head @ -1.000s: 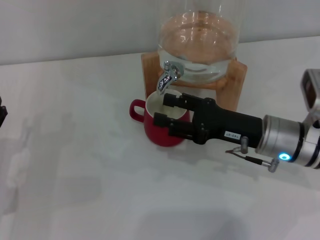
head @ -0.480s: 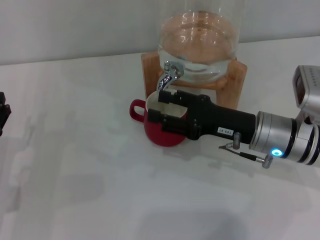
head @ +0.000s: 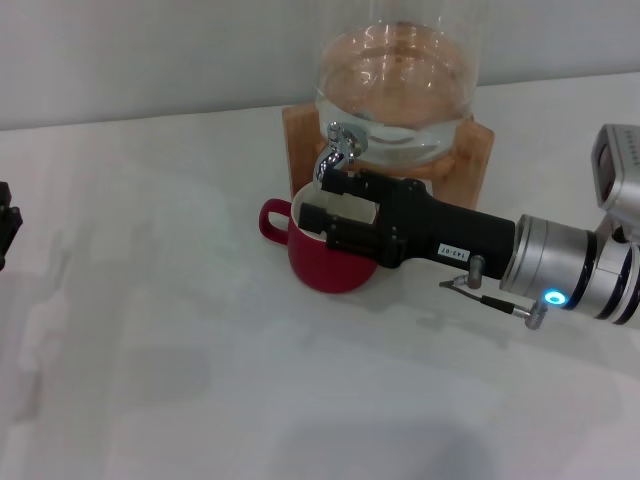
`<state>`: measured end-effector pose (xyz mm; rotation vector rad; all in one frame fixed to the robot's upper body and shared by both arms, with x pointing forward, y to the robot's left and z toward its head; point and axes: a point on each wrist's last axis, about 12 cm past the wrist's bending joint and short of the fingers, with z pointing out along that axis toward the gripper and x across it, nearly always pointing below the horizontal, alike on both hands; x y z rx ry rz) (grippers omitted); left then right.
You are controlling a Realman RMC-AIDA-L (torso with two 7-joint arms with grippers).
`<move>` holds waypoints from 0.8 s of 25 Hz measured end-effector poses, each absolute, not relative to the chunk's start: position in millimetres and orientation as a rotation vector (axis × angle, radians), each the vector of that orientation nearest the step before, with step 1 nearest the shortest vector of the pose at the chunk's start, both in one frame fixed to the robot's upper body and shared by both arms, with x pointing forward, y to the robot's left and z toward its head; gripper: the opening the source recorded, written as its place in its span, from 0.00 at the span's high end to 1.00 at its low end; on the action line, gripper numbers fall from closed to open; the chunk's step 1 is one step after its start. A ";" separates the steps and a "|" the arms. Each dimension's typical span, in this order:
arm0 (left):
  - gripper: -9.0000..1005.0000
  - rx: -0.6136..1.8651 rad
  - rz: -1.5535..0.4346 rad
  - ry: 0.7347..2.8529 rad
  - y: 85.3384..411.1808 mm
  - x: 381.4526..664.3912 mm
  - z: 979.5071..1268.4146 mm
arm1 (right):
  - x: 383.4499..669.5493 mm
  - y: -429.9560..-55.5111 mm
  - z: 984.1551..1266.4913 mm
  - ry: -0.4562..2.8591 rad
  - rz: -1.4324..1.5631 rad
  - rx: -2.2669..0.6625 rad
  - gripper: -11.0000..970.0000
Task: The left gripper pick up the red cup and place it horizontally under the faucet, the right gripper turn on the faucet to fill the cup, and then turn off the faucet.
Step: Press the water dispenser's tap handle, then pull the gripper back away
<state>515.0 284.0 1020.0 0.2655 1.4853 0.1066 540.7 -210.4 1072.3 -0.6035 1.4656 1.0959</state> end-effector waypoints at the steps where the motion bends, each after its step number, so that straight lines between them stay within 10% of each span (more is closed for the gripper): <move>1: 0.12 0.266 0.106 1.485 284.0 515.2 1020.1 | 541.0 -210.7 1072.3 1.466 1.093 -0.599 0.25; 20: 0.12 0.277 0.104 1.490 282.9 517.6 1020.2 | 539.6 -214.7 1070.4 1.471 1.080 -0.570 0.25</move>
